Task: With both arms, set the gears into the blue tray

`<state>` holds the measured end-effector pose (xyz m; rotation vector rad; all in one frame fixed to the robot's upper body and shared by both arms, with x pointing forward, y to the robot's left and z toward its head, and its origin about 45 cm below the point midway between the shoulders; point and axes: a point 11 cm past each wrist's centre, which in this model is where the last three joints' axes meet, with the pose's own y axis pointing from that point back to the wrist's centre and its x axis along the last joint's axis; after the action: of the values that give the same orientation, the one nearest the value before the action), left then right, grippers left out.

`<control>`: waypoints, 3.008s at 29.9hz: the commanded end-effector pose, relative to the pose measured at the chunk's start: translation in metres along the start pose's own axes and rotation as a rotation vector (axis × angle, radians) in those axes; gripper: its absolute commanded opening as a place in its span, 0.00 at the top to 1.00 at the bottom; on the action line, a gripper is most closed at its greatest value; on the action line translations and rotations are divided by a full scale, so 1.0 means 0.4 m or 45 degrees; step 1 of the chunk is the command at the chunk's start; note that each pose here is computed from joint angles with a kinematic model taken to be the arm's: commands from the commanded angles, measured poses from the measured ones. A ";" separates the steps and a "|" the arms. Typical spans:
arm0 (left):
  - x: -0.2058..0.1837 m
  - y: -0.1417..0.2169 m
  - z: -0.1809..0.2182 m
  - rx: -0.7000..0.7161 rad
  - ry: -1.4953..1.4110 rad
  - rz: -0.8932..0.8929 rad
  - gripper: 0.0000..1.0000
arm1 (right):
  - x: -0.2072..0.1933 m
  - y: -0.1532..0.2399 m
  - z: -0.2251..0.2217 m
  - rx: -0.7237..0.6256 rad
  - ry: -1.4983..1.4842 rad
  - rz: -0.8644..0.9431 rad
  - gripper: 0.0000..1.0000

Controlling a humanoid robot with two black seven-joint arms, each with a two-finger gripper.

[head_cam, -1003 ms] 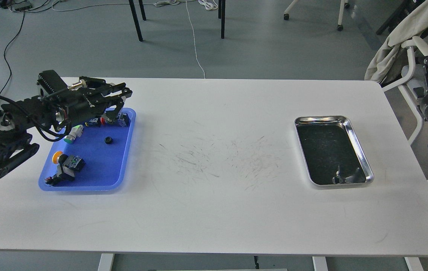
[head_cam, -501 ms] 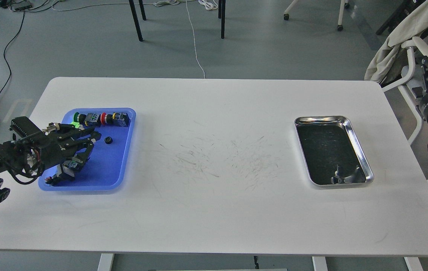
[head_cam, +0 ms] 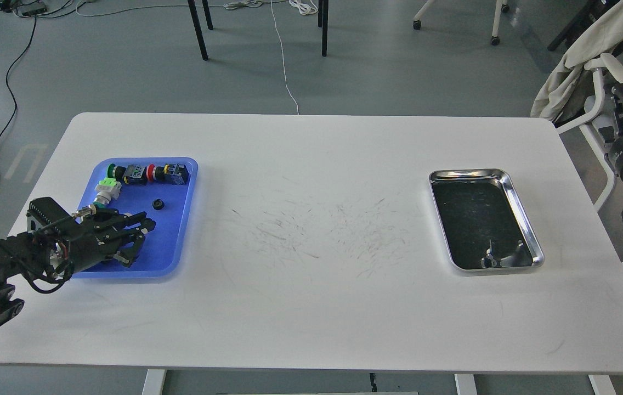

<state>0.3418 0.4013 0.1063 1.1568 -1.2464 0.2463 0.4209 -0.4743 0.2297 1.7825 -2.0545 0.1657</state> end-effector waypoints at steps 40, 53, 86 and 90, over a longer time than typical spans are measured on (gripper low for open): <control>0.058 0.034 -0.085 0.146 0.096 0.102 0.47 | -0.001 0.005 0.010 -0.001 0.001 0.000 0.05; 0.247 0.105 -0.257 0.468 0.509 0.537 0.11 | -0.009 0.005 0.008 0.005 -0.007 -0.006 0.05; 0.451 0.075 -0.277 -0.169 2.040 0.885 0.01 | -0.028 0.040 -0.090 0.133 -0.334 -0.073 0.03; 0.488 0.125 -0.305 -0.331 2.195 1.014 0.01 | -0.014 0.037 -0.101 0.145 -0.450 -0.034 0.03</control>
<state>0.4544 0.4288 0.2953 0.0246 -0.0880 1.2661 0.4153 -0.4503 0.2630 2.0188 -2.2421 -0.0025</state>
